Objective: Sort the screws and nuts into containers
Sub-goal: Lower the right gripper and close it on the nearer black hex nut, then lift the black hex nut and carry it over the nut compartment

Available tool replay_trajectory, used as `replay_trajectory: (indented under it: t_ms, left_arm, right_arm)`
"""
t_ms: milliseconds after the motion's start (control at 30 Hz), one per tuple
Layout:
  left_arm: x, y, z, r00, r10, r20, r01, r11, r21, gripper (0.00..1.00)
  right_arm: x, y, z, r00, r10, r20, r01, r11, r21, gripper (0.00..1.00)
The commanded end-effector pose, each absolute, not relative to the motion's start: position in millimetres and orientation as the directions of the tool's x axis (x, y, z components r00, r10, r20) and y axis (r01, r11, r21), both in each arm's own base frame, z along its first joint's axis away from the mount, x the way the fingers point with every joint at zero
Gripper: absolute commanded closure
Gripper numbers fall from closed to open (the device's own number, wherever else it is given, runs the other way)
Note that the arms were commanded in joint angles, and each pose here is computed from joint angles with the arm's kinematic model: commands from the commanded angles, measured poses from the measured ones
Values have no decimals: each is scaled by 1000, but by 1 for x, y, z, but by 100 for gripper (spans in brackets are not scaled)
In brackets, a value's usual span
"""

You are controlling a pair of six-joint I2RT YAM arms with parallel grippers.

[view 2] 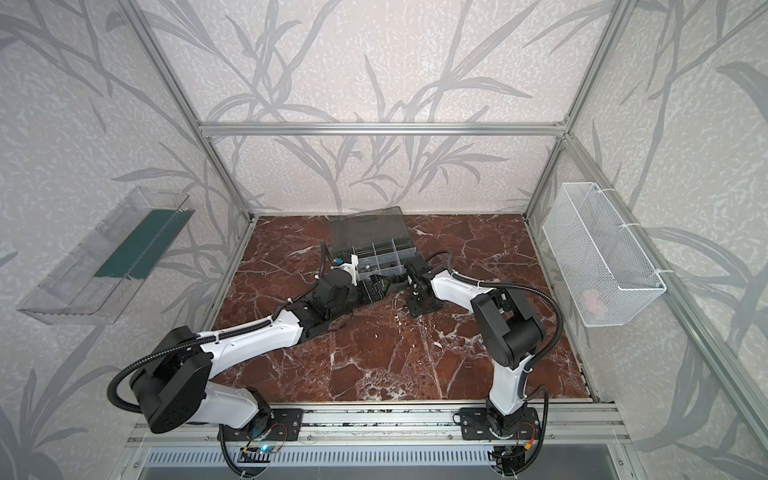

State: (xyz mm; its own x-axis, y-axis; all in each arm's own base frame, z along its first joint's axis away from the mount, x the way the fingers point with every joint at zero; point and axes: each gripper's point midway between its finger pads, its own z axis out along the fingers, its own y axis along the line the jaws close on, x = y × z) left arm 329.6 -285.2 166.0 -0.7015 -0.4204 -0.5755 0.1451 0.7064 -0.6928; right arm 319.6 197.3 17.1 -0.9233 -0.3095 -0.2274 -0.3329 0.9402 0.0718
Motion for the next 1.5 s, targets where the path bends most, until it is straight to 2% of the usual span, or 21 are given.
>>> replay_trajectory:
  t_ms: [0, 167, 533, 700, 1167, 1467]
  left_arm:
    - [333, -277, 179, -663, -446, -601, 155, 704, -693, 1]
    - [333, -277, 179, -659, -448, -605, 156, 705, -692, 1]
    - [333, -275, 179, -654, -447, -611, 157, 709, -687, 1]
    - [334, -273, 181, -646, -449, -617, 159, 712, -684, 1]
    - [335, -272, 181, -643, -450, -620, 160, 713, -683, 1]
    - [341, -265, 184, -627, -465, -625, 152, 714, -683, 1]
  right_arm:
    - [306, 199, 22, -924, -317, -213, -344, 933, 103, 44]
    - [301, 200, 22, -915, -348, -205, -374, 922, 103, 50]
    - [302, 209, 18, -876, -439, -197, -462, 883, 86, 51]
    - [303, 208, 15, -866, -466, -184, -484, 872, 71, 60]
    - [303, 201, 3, -875, -463, -143, -472, 881, 28, 73]
    - [318, 206, 25, -878, -436, -196, -448, 894, 16, 79]
